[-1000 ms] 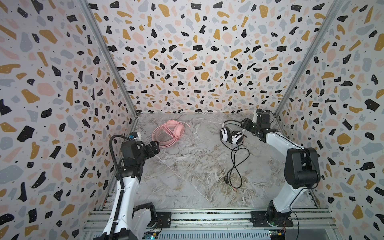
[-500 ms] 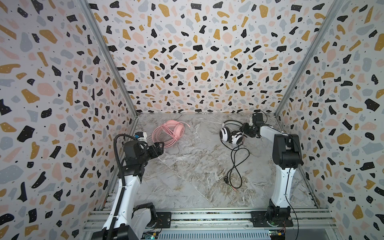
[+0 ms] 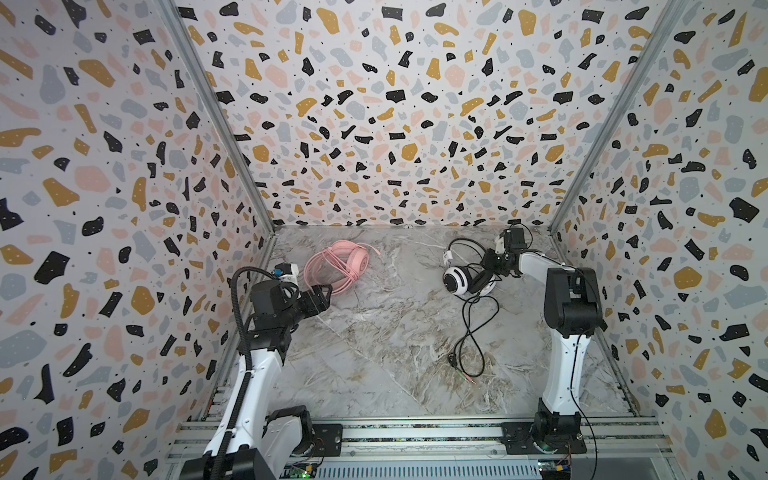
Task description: Wrap the headphones
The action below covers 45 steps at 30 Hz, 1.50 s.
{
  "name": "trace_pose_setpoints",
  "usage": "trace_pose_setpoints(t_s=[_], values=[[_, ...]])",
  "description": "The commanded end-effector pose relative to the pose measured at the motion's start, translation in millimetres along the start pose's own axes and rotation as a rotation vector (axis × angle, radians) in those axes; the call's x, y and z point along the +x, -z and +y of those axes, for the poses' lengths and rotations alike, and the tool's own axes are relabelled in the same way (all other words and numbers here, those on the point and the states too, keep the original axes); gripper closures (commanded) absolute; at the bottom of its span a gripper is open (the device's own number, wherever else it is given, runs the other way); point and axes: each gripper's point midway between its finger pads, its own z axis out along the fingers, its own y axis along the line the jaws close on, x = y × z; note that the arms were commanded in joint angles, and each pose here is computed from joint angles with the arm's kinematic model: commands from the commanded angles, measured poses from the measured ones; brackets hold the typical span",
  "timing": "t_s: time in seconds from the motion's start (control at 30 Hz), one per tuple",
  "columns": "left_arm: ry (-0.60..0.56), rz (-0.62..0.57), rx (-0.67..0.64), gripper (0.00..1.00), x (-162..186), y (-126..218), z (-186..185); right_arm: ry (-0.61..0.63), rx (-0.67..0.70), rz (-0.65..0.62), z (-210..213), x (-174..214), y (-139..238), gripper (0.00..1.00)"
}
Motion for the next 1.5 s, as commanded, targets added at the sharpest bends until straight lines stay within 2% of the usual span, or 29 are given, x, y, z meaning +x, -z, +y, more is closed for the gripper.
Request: trace_pose_setpoints(t_s=[0.0,0.1,0.27,0.47,0.6,0.73,0.93,1.0,1.23,1.47], values=[[-0.018,-0.016,0.033,0.21,-1.2,-3.1,-6.6,0.086,-0.083,-0.16,36.8,-34.1,56.0,0.87],[-0.026,-0.004,0.047,0.21,0.7,-5.3,-12.0,0.15,-0.108,-0.242,54.9,-30.3,84.6,0.88],[-0.05,0.015,0.034,0.22,6.6,-8.1,-16.5,0.294,-0.074,-0.409,81.6,-12.6,123.4,0.88],[-0.097,0.064,0.035,0.23,17.6,-16.3,-28.2,0.357,-0.134,-0.502,107.0,36.3,147.4,0.88],[-0.171,0.115,0.06,0.24,30.7,-25.7,-51.4,0.416,-0.177,-0.52,129.4,76.1,152.0,0.88],[-0.261,0.185,0.11,0.24,49.3,-37.9,-88.0,0.51,-0.163,-0.604,145.5,105.1,162.4,0.88],[-0.412,0.277,0.231,0.23,73.1,-57.9,-156.1,0.528,-0.208,-0.604,153.4,122.4,166.2,0.88],[-0.467,0.319,0.224,0.23,75.4,-67.0,-171.8,0.533,-0.217,-0.61,156.2,128.0,167.2,0.88],[-0.631,0.345,0.186,0.23,68.1,-90.1,-212.0,0.588,-0.193,-0.612,166.3,135.6,167.2,0.88],[-0.76,0.342,0.187,0.23,75.5,-90.3,-231.9,0.593,-0.209,-0.601,170.8,137.6,167.4,0.88]])
